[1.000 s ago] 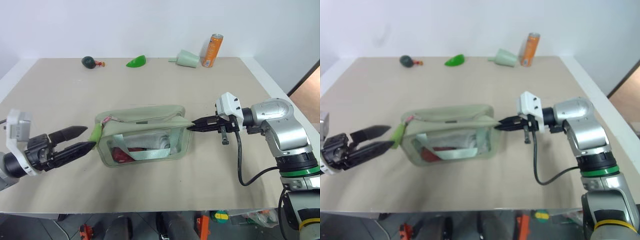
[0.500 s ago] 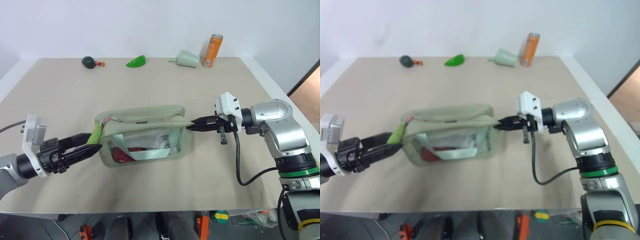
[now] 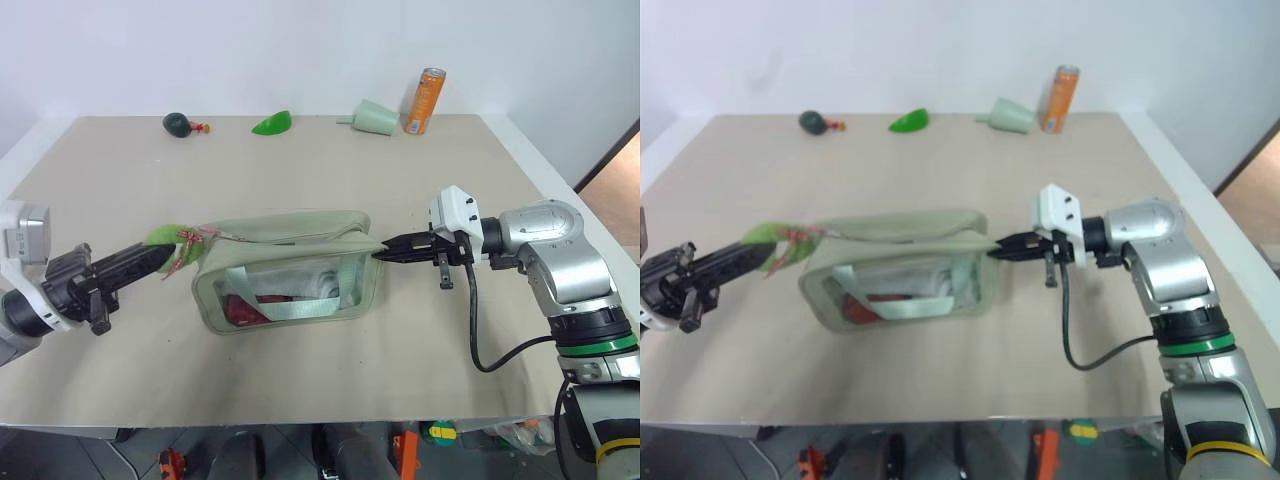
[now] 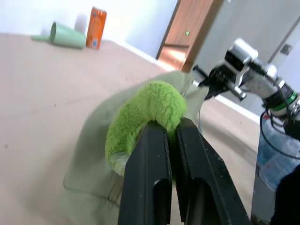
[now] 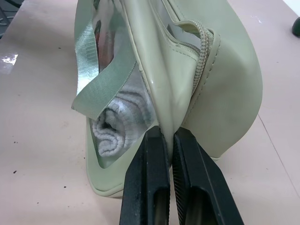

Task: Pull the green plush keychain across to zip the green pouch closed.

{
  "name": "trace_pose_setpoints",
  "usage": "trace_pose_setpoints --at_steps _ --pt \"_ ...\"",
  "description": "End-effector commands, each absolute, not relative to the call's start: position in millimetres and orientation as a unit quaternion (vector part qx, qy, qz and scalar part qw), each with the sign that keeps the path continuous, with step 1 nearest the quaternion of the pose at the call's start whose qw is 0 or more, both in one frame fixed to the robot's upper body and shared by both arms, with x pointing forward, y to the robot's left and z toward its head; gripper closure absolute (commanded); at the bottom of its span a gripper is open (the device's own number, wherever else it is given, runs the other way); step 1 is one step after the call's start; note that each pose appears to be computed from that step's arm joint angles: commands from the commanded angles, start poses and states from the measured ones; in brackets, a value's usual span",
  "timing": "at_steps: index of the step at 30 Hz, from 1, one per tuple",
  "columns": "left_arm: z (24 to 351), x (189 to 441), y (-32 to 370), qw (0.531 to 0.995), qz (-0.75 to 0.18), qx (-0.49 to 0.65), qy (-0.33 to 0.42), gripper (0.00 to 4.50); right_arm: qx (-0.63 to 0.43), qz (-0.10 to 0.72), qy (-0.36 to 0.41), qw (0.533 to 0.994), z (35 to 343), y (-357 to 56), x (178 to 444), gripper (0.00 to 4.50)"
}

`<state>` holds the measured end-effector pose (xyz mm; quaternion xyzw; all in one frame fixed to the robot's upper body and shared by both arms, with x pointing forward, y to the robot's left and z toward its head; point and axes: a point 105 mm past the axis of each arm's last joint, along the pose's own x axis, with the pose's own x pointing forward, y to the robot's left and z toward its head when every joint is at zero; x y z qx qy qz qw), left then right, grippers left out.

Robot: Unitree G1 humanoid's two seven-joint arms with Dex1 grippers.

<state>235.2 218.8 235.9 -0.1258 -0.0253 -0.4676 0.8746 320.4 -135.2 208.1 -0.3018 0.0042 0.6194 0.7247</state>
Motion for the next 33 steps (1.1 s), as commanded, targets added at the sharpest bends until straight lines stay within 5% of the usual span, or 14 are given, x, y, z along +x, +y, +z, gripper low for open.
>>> trace_pose_setpoints --at_steps 1,12,20,33 --pt "251 240 214 0.878 -0.467 -0.091 -0.055 4.45 -0.311 0.622 -0.005 0.718 211 -132 319 4.5" --pt "275 268 161 0.843 -0.531 0.014 -0.091 4.45 -0.313 0.62 -0.014 0.719 214 -128 319 4.5" --pt "255 273 144 0.829 -0.557 0.027 -0.041 4.45 -0.313 0.613 -0.013 0.725 215 -131 317 4.5" --pt "281 252 148 0.804 -0.588 -0.048 -0.074 0.06 -0.31 0.615 -0.014 0.725 215 -128 317 4.5"
